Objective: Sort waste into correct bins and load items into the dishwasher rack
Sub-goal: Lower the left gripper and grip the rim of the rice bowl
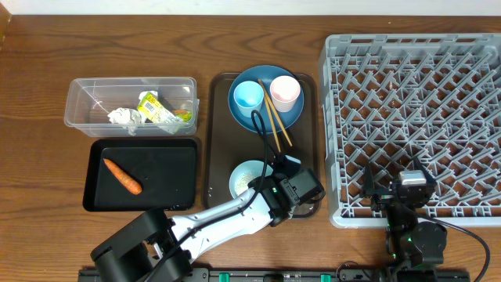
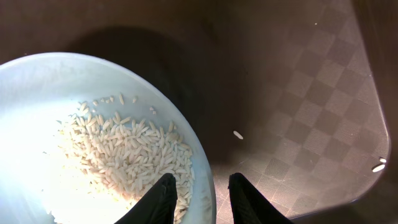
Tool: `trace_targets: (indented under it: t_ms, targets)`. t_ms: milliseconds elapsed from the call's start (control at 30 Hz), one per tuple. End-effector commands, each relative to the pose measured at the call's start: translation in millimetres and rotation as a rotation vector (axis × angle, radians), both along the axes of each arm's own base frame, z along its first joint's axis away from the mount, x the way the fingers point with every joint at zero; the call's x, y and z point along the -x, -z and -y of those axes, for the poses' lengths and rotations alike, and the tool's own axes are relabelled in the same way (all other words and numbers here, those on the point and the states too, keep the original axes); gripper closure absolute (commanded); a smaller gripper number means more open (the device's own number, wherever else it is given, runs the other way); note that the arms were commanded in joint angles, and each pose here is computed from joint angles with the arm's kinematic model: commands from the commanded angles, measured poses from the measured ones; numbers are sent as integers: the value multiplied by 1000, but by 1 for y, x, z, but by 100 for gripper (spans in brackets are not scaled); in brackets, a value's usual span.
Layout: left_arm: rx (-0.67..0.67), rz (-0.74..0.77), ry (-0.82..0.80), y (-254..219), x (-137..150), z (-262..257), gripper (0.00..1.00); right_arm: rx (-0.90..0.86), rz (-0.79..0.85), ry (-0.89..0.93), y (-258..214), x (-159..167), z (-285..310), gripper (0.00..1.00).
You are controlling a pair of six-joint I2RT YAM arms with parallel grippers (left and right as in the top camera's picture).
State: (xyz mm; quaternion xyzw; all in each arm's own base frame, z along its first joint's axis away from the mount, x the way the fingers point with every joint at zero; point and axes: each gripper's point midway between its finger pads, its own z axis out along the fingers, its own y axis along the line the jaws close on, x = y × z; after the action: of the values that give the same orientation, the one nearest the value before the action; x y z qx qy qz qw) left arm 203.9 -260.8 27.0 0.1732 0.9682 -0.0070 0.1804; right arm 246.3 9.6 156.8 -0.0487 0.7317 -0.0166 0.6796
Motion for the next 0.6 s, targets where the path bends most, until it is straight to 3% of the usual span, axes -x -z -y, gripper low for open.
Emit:
trace_targets:
  t_ms: [0,133,567]
  targets:
    - [5,20,-21,-3,-5,3,69,11,-5,8,2,0,2,1]
    - [5,19,-20,-3,-5,3,77,11,-5,8,2,0,2,1]
    - [5,20,-20,-3,-5,3,80,11,-5,8,2,0,2,1]
